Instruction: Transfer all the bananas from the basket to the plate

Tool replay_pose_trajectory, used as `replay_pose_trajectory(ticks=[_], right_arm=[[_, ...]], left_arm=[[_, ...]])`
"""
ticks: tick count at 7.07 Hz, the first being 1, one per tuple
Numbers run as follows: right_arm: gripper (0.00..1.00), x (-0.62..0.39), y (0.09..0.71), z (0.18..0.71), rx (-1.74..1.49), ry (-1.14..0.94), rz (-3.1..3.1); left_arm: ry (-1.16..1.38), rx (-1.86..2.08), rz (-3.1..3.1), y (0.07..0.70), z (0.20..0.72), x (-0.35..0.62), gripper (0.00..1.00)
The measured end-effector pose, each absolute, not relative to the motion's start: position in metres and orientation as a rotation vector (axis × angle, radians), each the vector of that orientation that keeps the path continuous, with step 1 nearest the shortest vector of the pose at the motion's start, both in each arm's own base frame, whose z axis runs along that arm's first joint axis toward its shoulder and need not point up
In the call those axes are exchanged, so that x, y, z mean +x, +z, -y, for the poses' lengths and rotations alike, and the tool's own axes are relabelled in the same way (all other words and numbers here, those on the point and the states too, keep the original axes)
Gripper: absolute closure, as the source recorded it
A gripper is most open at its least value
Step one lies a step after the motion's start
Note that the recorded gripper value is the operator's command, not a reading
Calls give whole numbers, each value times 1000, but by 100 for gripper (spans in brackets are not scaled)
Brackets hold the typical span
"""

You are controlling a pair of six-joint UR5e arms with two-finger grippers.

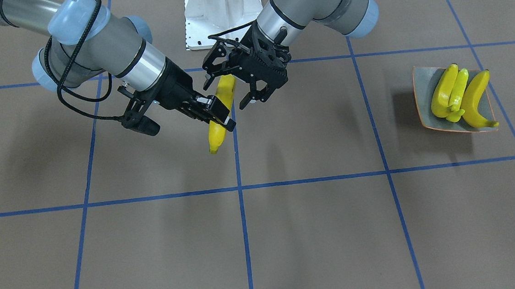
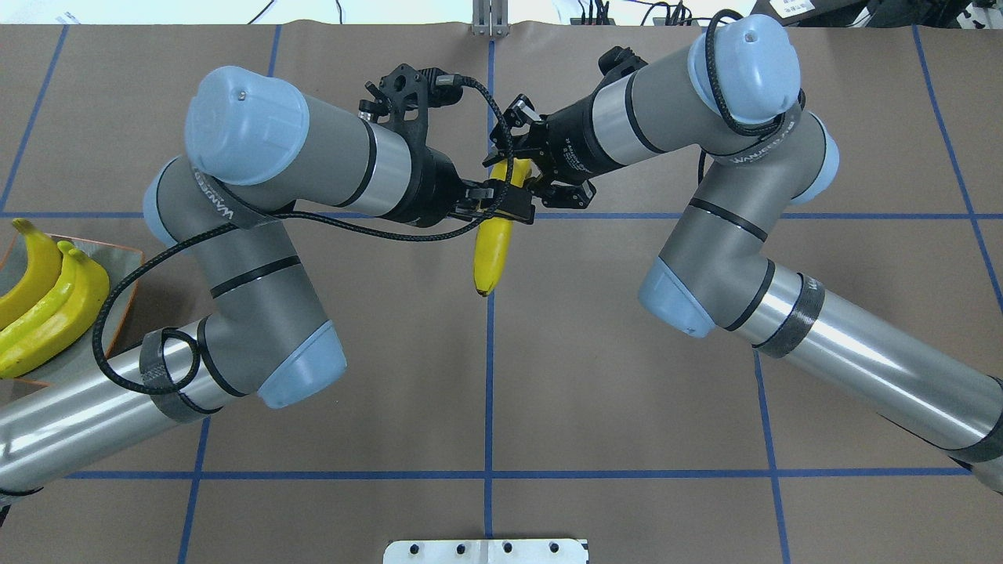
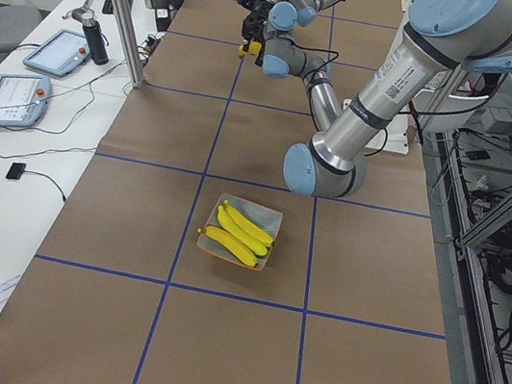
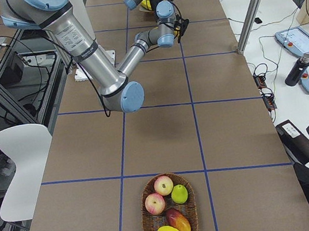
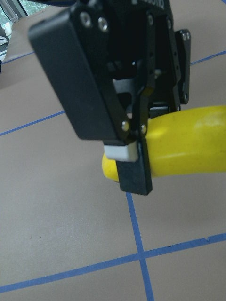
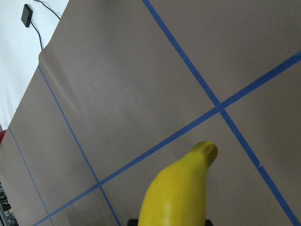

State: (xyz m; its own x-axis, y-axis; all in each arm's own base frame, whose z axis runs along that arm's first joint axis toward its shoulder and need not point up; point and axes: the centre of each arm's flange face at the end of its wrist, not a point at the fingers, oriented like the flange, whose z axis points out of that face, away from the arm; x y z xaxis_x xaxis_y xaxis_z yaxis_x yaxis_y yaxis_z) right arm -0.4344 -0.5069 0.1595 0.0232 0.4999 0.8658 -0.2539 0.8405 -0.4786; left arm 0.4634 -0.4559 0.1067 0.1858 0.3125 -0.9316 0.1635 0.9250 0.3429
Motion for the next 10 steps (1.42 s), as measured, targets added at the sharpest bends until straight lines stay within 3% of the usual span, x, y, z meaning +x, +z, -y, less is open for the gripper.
replay_pose_trajectory(ticks=[1,2,3,7,10], right_arm=[[100,-433,158,506,-211,587,1439],[4,-432,156,504,-212,583,1444],[0,-431,154,503,-209,575,1452],[0,-395,175,496,-152,537,1552],[0,-347,225,501,-75,567,1520]], left_arm=[[103,413,-1387,108,457,464,99],[98,414,-1384,109,457,465,100],[96,414,-1382,110,458,465,100],[86,408,-1365,119,461,458,100],[262,411,-1258,216,504,368,100]])
